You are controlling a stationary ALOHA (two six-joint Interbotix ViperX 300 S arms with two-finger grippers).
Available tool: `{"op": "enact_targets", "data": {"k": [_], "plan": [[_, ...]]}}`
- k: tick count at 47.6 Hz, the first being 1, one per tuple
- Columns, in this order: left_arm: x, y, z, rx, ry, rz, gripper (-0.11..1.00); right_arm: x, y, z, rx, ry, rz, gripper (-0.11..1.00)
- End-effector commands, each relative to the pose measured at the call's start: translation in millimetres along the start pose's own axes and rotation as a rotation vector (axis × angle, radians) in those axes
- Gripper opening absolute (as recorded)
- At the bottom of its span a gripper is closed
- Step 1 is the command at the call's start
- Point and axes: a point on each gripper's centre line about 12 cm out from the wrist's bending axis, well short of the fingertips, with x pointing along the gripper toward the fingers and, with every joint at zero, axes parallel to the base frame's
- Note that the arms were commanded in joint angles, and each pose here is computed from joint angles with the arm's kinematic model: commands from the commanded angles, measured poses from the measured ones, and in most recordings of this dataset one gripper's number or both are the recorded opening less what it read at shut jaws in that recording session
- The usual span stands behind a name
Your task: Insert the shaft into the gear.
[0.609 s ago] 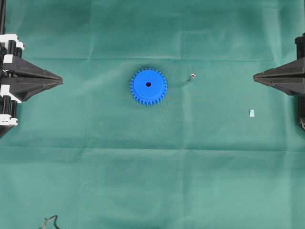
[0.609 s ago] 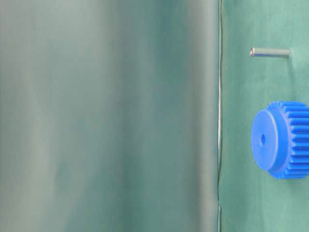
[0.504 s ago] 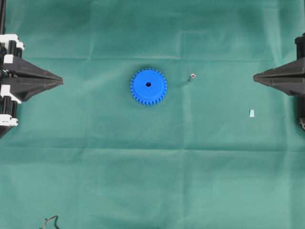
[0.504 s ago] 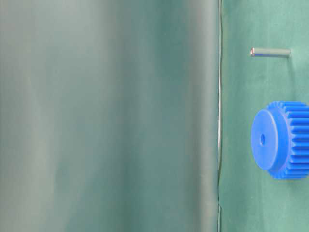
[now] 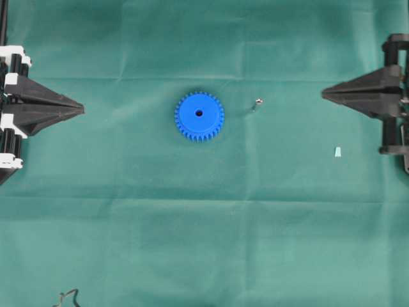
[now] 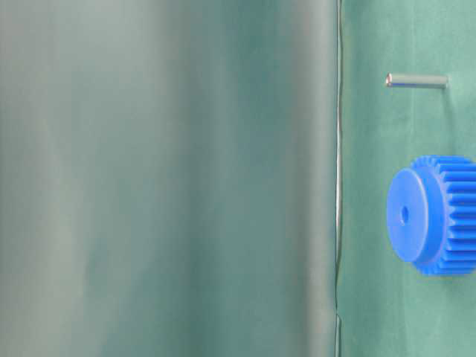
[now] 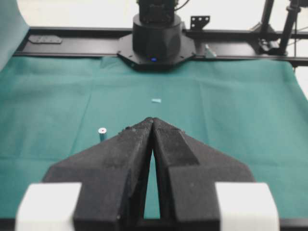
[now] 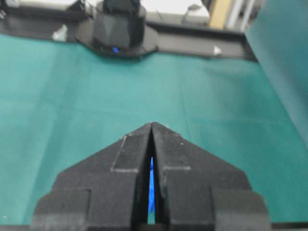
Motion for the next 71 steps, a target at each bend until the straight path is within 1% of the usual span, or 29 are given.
{"op": "enact_targets", "data": {"k": [1,6,9,12,20,21,22,23,29,41,53,61,67,70,71], "plan": [[2.3,-0.1,10.2,0.005,-0.025,-0.001,0.00,12.5,-5.9,3.0,0.007,0.018,-0.025,0.03],[2.3,-0.1,10.0,0.003,-0.023,-0.001,0.00,25.6,-12.3,-7.5,0.020,0.063,-0.050,0.05],[2.3,-0.1,10.0,0.005,-0.023,-0.001,0.00,36.0,-15.7,-15.7,0.029,0.095,-0.062,0.15],[2.3,-0.1,9.8,0.003,-0.021,-0.001,0.00,46.0,-17.2,-23.7,0.035,0.131,-0.067,0.30],[2.2,-0.1,9.0,0.003,-0.018,-0.001,0.00,75.1,-22.1,-55.7,0.042,0.255,-0.079,0.82],[2.3,-0.1,9.6,0.003,-0.020,-0.001,0.00,78.1,-23.2,-59.9,0.043,0.269,-0.083,0.87],[2.3,-0.1,9.6,0.003,-0.020,-0.001,0.00,81.0,-24.4,-64.2,0.044,0.283,-0.086,0.89],[2.2,-0.1,8.8,0.003,-0.017,-0.001,0.00,83.8,-25.2,-67.9,0.045,0.293,-0.088,0.89],[2.5,-0.1,8.5,0.003,-0.015,-0.001,0.00,99.1,-31.2,-92.2,0.056,0.352,-0.106,0.80],[3.0,-0.1,7.9,0.003,-0.012,-0.001,0.00,106.6,-47.2,-129.0,0.092,0.429,-0.162,0.80],[3.0,-0.1,7.7,0.005,-0.011,-0.001,0.00,111.4,-52.6,-150.9,0.099,0.487,-0.177,0.80],[3.0,-0.1,7.7,0.005,-0.011,-0.001,0.00,112.2,-53.8,-153.3,0.100,0.486,-0.180,0.77],[3.0,0.3,7.7,0.005,-0.011,0.001,0.00,113.2,-54.5,-151.5,0.099,0.473,-0.182,0.70],[3.0,0.3,7.5,0.005,-0.009,0.001,0.00,113.2,-54.0,-151.7,0.098,0.474,-0.180,0.60],[3.0,0.0,7.1,0.005,-0.006,0.000,0.00,113.0,-54.5,-152.4,0.100,0.477,-0.182,0.55]]}}
